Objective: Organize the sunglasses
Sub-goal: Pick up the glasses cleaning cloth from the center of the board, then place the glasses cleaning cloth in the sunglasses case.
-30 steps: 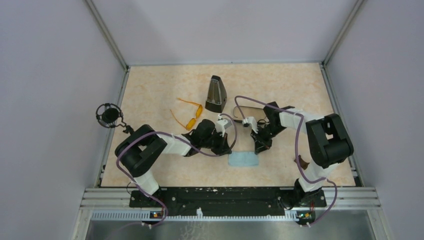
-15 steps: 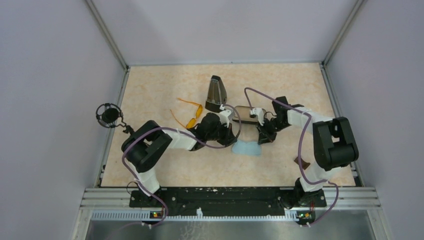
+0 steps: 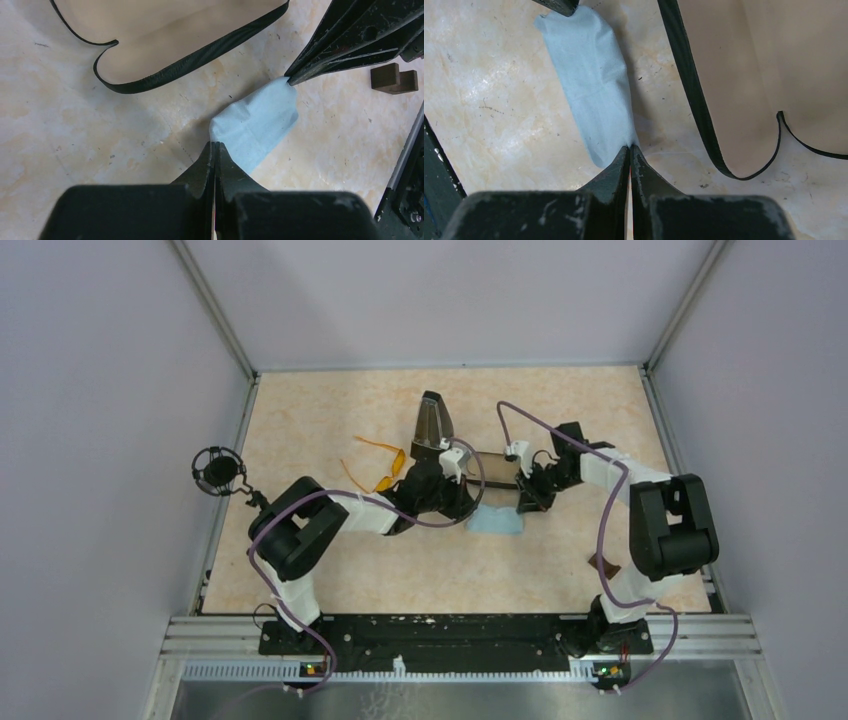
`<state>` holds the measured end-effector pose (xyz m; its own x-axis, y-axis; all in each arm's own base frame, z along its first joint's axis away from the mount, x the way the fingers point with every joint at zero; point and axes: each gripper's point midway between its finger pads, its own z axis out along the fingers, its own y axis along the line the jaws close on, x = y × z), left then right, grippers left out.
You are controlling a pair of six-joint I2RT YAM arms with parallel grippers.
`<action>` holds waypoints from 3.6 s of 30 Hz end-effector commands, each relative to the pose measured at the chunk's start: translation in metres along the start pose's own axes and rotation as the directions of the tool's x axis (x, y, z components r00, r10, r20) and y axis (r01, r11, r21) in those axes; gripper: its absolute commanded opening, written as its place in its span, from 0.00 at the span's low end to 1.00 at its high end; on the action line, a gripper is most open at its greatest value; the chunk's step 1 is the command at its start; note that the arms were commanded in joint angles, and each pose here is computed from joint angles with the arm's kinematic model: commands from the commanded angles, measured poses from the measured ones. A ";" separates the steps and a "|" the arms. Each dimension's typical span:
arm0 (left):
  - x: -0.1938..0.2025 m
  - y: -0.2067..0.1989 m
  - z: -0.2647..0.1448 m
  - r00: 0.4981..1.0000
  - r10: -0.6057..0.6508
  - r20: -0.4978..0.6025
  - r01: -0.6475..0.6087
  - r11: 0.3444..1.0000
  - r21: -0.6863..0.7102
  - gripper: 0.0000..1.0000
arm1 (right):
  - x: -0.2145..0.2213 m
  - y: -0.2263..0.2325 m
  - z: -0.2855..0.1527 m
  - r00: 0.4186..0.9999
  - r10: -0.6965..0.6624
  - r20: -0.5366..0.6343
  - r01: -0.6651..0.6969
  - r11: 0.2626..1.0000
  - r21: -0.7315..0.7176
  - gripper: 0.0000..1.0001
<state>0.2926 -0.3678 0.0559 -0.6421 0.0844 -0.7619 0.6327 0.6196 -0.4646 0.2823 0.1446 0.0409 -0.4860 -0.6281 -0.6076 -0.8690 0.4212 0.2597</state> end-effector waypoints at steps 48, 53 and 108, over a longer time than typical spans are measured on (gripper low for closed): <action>-0.102 0.018 0.014 0.969 0.126 0.213 -0.100 0.986 -0.132 0.00 | -0.068 -0.057 -0.044 0.990 -0.053 0.134 0.030 0.985 0.169 0.00; -0.097 0.025 0.020 0.974 0.119 0.193 -0.094 0.987 -0.132 0.00 | -0.067 -0.065 -0.040 0.991 -0.047 0.124 0.024 0.983 0.182 0.00; -0.083 0.045 0.044 0.995 -0.023 0.099 0.026 0.999 -0.032 0.00 | -0.049 -0.097 -0.012 0.998 0.042 0.036 -0.047 0.986 0.163 0.00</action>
<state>0.3807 -0.3752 0.0634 -0.6362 0.0245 -0.7712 0.5871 0.6639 -0.4632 0.3696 0.1262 0.0402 -0.5559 -0.5919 -0.5836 -0.8064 0.5544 0.2058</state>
